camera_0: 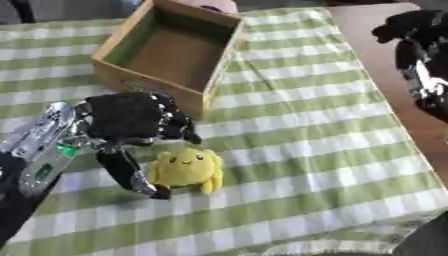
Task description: Pick up objects on the table and place them in the box.
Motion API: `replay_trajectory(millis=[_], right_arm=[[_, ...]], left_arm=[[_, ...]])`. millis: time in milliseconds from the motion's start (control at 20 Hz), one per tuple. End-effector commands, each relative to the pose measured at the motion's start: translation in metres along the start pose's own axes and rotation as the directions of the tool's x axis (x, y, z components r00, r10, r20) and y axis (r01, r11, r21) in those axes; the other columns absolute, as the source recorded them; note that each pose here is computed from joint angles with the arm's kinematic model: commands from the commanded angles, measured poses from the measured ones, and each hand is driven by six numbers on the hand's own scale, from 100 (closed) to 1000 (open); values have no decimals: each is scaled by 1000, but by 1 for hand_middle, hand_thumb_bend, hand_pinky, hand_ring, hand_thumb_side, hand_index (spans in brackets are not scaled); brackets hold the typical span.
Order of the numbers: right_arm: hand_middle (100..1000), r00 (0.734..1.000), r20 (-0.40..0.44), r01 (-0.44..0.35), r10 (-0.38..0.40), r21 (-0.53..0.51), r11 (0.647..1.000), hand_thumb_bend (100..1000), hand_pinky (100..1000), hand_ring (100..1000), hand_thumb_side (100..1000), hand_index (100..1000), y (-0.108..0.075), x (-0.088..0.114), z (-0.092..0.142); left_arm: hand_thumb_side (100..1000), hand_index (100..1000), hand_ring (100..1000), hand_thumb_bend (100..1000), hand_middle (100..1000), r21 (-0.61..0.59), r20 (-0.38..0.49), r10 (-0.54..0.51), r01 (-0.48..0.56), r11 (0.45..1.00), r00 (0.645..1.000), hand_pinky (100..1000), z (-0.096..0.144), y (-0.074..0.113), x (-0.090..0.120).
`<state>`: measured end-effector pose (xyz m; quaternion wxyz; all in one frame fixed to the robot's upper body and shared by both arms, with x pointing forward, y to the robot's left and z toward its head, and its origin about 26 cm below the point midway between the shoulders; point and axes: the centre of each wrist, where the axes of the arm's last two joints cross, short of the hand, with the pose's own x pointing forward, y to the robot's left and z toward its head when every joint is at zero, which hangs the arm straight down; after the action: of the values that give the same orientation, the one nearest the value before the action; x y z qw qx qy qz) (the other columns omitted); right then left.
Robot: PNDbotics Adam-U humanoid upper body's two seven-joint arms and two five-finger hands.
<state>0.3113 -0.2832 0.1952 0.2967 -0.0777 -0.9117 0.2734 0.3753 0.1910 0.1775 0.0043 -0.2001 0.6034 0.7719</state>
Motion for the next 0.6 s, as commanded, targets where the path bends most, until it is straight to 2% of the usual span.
replay_trajectory(millis=[50, 450, 550, 600], right_arm=[[563, 1000, 20, -14, 13, 6, 1000, 100, 773, 723, 525, 758, -5, 5, -3], [562, 1000, 19, -8, 8, 4, 1000, 100, 772, 723, 525, 756, -4, 5, -3], [562, 1000, 19, -7, 7, 5, 1000, 100, 772, 723, 525, 756, -4, 5, -3], [562, 1000, 19, -6, 6, 5, 1000, 100, 772, 723, 525, 756, -4, 5, -3]], left_arm=[[666, 876, 648, 460, 691, -5, -24, -18, 18, 1000, 1000, 688, -2, 0, -8], [714, 880, 608, 338, 657, -60, -26, 33, -34, 998, 999, 641, -10, -18, -11], [697, 878, 597, 316, 643, -71, -18, 39, -40, 997, 999, 629, -11, -20, -10], [599, 870, 568, 241, 613, -74, -15, 43, -44, 996, 999, 602, -11, -20, -10]])
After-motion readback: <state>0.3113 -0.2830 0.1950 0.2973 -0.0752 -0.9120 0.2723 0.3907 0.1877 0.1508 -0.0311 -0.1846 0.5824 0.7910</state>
